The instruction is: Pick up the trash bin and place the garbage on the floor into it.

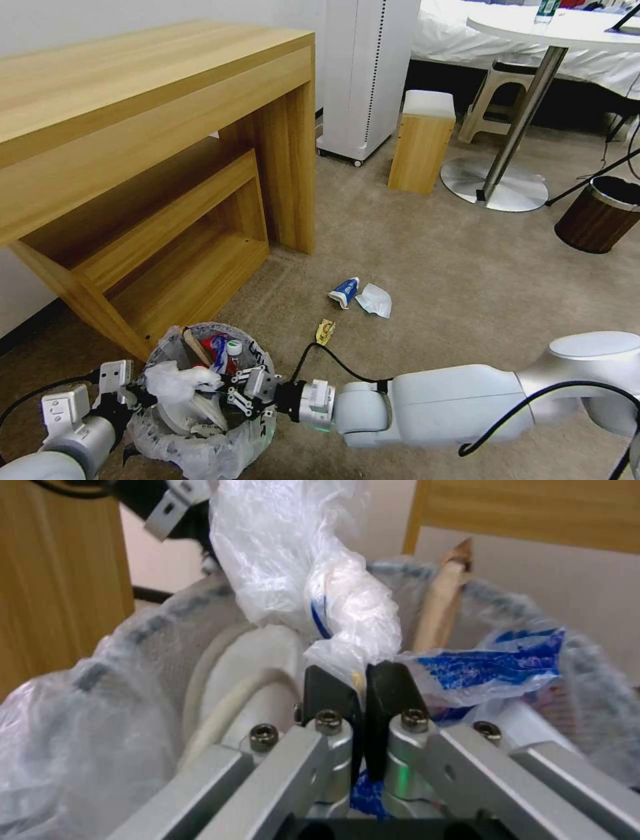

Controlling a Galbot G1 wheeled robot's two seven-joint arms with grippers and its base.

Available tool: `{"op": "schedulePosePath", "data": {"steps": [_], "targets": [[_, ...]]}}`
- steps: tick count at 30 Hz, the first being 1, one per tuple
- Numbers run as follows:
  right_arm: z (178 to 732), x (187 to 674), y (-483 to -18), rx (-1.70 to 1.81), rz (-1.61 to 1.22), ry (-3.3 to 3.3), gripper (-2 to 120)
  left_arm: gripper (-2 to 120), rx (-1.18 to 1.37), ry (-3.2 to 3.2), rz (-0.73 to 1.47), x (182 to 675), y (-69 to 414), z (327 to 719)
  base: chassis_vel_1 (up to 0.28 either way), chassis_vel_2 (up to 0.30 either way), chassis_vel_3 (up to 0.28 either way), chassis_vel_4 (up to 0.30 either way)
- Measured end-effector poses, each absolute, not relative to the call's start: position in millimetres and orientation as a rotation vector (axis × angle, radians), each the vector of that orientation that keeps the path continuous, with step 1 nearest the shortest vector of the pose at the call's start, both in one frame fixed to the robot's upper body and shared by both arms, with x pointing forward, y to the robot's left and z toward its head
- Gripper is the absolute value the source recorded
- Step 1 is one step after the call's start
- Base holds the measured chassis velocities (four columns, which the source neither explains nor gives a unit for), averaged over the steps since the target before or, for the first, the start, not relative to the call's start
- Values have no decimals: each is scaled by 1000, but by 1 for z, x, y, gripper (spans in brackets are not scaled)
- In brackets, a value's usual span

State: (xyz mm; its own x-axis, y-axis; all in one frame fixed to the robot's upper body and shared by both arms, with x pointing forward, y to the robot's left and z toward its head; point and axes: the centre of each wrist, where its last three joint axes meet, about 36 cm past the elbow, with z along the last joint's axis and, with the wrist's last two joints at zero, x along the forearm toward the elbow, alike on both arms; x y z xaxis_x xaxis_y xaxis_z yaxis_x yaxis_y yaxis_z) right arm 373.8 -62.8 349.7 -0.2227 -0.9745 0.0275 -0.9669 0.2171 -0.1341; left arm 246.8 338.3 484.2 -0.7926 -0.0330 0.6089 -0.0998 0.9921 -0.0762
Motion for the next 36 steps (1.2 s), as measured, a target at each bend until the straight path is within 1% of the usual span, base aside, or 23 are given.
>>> {"op": "schedulePosePath", "data": {"steps": [3,5,6,8,9,10,11,12,13,15,16,19,20,22,23,24,27,28,29,32,34,36], "targets": [[352,377,-65,-1904,-189,2406,6,0,94,-2484,140,246,338,483,0,0,0,0],[355,380,-68,-1885,-187,2410,18,0,97,-2481,141,245,338,483,0,0,0,0],[355,380,-68,-1885,-187,2410,18,0,97,-2481,141,245,338,483,0,0,0,0],[357,380,-70,-1876,-180,2416,25,0,96,-2482,142,244,337,484,0,0,0,0],[358,380,-71,-1870,-178,2422,32,0,96,-2482,144,244,337,484,0,0,0,0],[358,380,-71,-1870,-178,2422,32,0,96,-2482,144,244,337,484,0,0,0,0],[357,379,-72,-1869,-179,2425,35,0,96,-2483,145,243,337,484,0,0,0,0],[356,378,-74,-1868,-184,2431,41,0,96,-2483,148,243,336,484,0,0,0,0],[356,378,-74,-1868,-184,2431,41,0,96,-2483,148,243,336,484,0,0,0,0],[352,377,-75,-1867,-192,2435,53,0,96,-2486,152,242,335,485,0,0,0,0],[352,377,-75,-1867,-192,2435,53,0,96,-2486,152,242,335,485,0,0,0,0],[350,377,-75,-1867,-197,2436,67,0,96,-2488,157,241,334,485,0,0,0,0],[350,377,-75,-1867,-197,2436,67,0,96,-2488,157,241,334,485,0,0,0,0],[351,377,-74,-1863,-194,2435,75,0,98,-2488,157,241,334,485,0,0,0,0],[352,378,-73,-1854,-189,2436,82,0,101,-2489,157,240,334,485,0,0,0,0],[352,378,-73,-1854,-189,2436,82,0,101,-2489,157,240,334,485,0,0,0,0],[363,382,-69,-1810,-154,2437,95,0,108,-2488,161,239,334,483,0,0,0,0],[363,382,-69,-1810,-154,2437,95,0,108,-2488,161,239,334,483,0,0,0,0],[370,384,-68,-1780,-129,2443,99,0,110,-2487,159,239,334,483,0,0,0,0],[393,391,-67,-1684,-65,2475,100,0,115,-2489,156,239,335,483,0,0,0,0],[398,393,-67,-1659,-48,2488,100,0,116,-2490,155,239,336,483,0,0,0,0],[425,405,-67,-1524,59,2568,100,0,119,-2492,156,239,336,483,0,0,0,0]]}}
